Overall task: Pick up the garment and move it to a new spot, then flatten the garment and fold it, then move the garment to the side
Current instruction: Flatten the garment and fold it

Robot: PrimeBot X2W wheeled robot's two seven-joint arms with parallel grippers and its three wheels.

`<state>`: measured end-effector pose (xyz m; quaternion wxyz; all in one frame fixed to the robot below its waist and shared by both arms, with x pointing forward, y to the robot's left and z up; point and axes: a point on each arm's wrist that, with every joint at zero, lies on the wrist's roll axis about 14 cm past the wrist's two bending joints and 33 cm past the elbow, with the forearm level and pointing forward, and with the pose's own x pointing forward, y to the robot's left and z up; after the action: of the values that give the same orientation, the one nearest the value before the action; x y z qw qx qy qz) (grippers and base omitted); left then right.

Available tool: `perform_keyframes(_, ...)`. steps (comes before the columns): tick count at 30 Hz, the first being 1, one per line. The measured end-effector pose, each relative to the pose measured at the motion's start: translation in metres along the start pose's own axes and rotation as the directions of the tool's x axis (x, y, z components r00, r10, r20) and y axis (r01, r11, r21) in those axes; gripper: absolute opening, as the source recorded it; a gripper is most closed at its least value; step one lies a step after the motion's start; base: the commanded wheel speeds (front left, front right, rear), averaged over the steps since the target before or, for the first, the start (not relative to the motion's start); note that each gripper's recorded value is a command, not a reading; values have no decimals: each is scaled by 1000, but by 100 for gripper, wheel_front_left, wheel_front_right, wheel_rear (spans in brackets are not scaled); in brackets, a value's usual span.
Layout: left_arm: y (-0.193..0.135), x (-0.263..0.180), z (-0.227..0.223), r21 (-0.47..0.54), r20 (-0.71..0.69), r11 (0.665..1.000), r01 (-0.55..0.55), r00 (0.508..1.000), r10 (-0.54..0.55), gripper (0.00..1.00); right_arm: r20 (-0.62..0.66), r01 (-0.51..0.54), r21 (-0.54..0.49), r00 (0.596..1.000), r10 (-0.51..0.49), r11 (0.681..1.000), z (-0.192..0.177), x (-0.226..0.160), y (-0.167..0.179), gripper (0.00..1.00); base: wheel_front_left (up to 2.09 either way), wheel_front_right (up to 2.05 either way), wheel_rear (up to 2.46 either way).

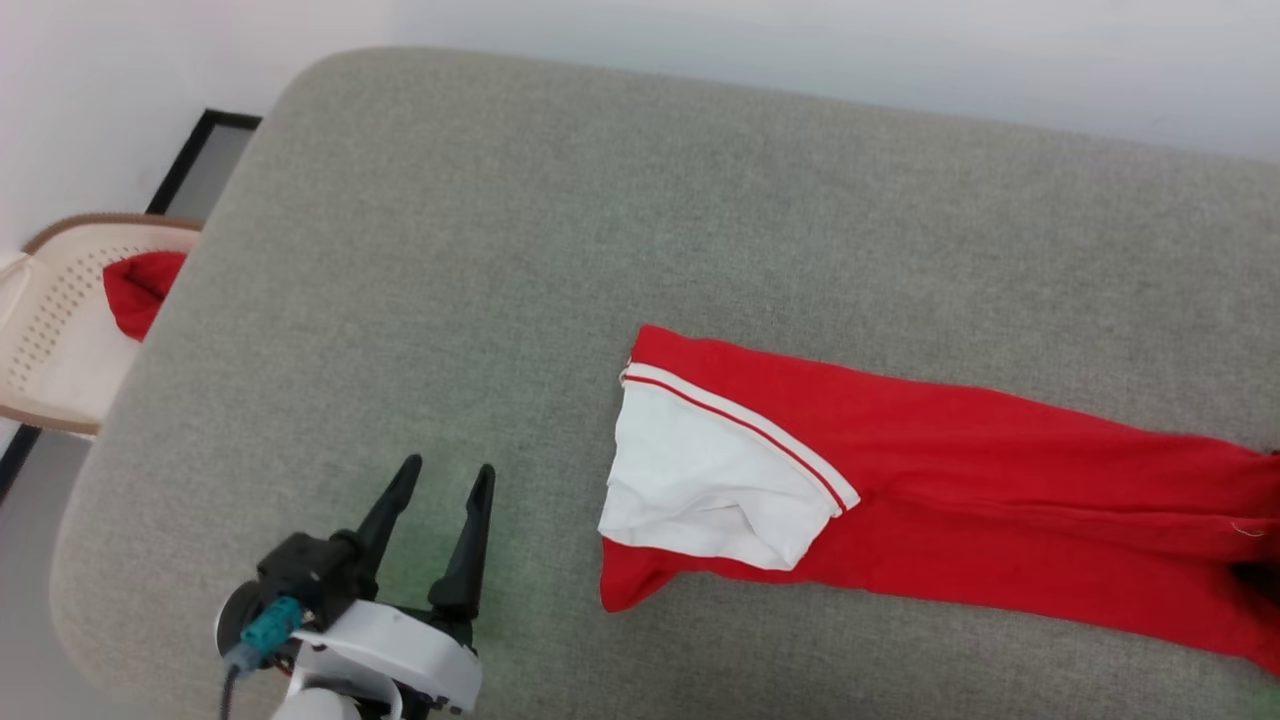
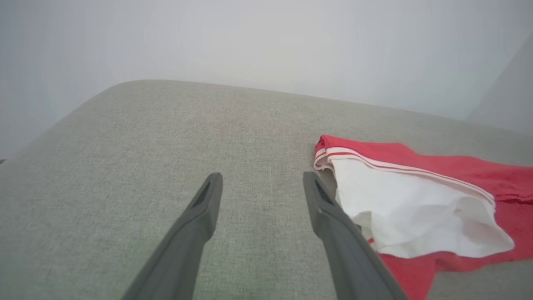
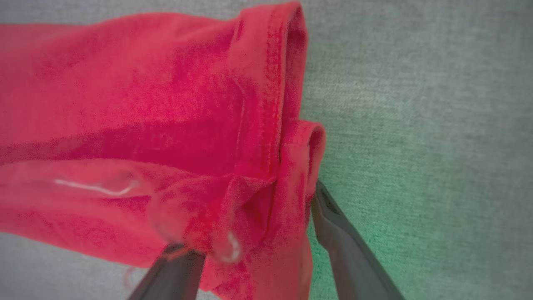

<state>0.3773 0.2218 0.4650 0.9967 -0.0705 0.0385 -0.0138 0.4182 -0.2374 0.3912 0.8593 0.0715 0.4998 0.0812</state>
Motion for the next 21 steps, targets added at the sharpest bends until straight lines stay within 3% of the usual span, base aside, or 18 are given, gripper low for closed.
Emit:
perform_keyframes(3, 2, 1, -12, 1, -30, 1000, -9, 999, 9, 100, -21, 10, -14, 1000, -10, 1000, 1, 10, 4, 100, 0, 0, 0)
perform_keyframes(4, 3, 2, -14, -3, -34, 1000, -20, 999, 20, 100, -26, 10, -16, 1000, -11, 1000, 2, 12, 5, 50, 0, 0, 0)
perform_keyframes(5, 4, 3, -16, 0, -40, 1000, -21, 999, 21, 100, -30, 10, -19, 999, -10, 1000, 2, 15, 6, 37, 0, 0, 0)
perform_keyframes(6, 5, 3, -18, 4, -43, 1000, -29, 999, 30, 100, -32, 8, -19, 999, -8, 1000, 2, 17, 7, 0, 0, 0, 0)
perform_keyframes(15, 8, 13, -16, 40, -29, 998, -40, 999, 41, 100, 61, -10, 51, 998, 7, 999, 13, 17, 5, 0, 0, 0, 0)
perform_keyframes(21, 2, 20, -15, 69, -19, 997, -17, 1000, 18, 100, 144, 58, 146, 986, -79, 988, 19, -4, -36, 0, 0, 0, 0)
